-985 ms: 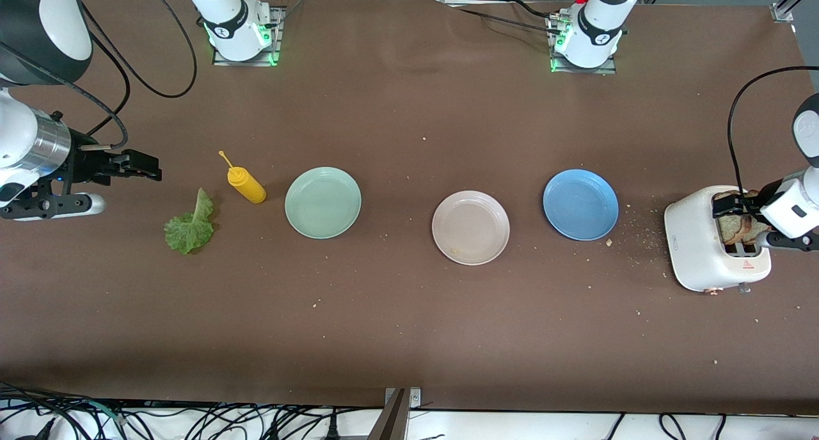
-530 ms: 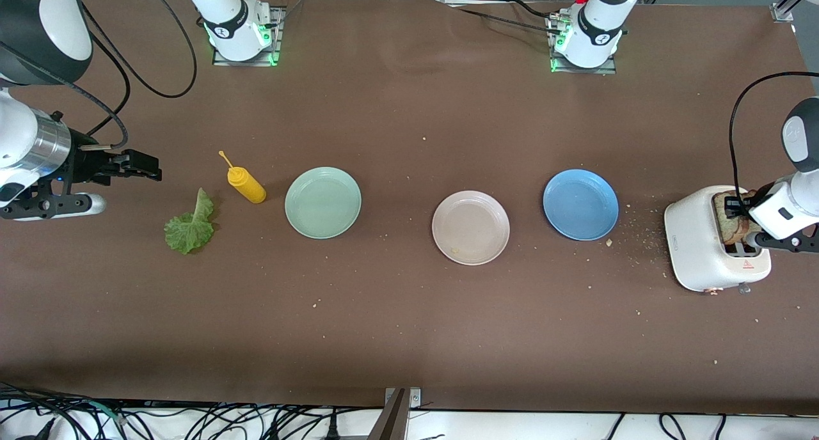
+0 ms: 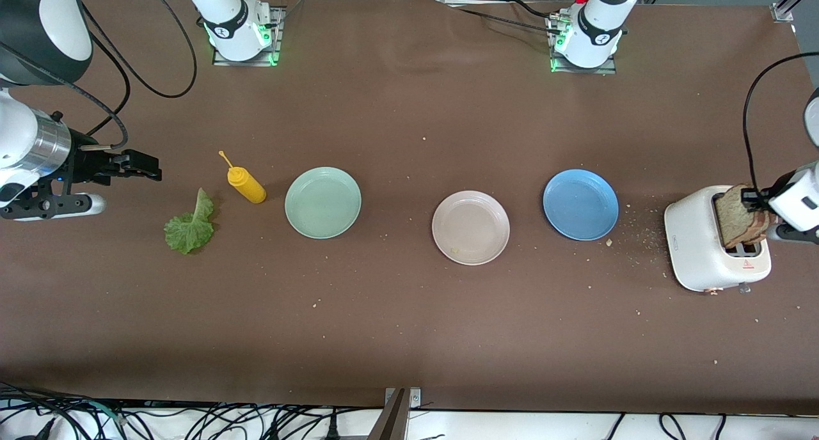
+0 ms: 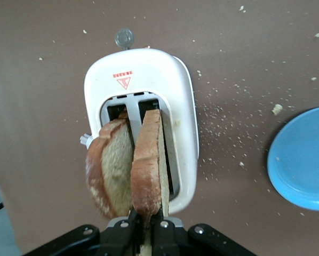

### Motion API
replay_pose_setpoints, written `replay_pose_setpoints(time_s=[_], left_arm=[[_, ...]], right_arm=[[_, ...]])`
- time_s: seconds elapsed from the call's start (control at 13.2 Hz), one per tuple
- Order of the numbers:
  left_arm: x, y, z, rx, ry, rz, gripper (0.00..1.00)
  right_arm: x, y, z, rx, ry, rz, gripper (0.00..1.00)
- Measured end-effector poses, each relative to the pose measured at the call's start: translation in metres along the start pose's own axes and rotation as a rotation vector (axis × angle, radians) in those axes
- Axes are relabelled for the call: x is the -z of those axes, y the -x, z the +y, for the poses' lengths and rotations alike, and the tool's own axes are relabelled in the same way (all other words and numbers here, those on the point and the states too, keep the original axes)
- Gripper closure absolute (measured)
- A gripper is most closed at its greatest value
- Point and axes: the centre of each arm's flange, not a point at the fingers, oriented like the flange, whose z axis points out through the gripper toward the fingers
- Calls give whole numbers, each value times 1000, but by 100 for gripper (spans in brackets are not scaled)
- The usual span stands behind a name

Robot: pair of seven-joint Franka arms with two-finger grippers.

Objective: Make sandwich in beige plate with both arms
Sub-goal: 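Grasp the bread slice with the left gripper and lift it out, then carry the bread to the beige plate while the right gripper reaches the bottle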

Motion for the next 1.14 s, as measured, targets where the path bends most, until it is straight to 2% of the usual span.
replay_pose_setpoints(time_s=[0.23, 0.38, 0.61, 0.99, 1.14], left_arm=[[77, 5, 27, -37, -7, 28, 91], [103, 1, 56, -76, 10, 62, 91], [96, -12, 108, -113, 205, 71, 91], [50, -46, 201, -141, 444, -25, 91], [37, -54, 234, -137, 627, -63, 91]], right_arm=[[0, 0, 0, 0, 0, 0, 0], [0, 0, 0, 0, 0, 0, 0], [0, 0, 0, 22, 0, 0, 0], [-9, -4, 5, 243, -6, -14, 0], [-13, -6, 6, 350, -12, -22, 0]])
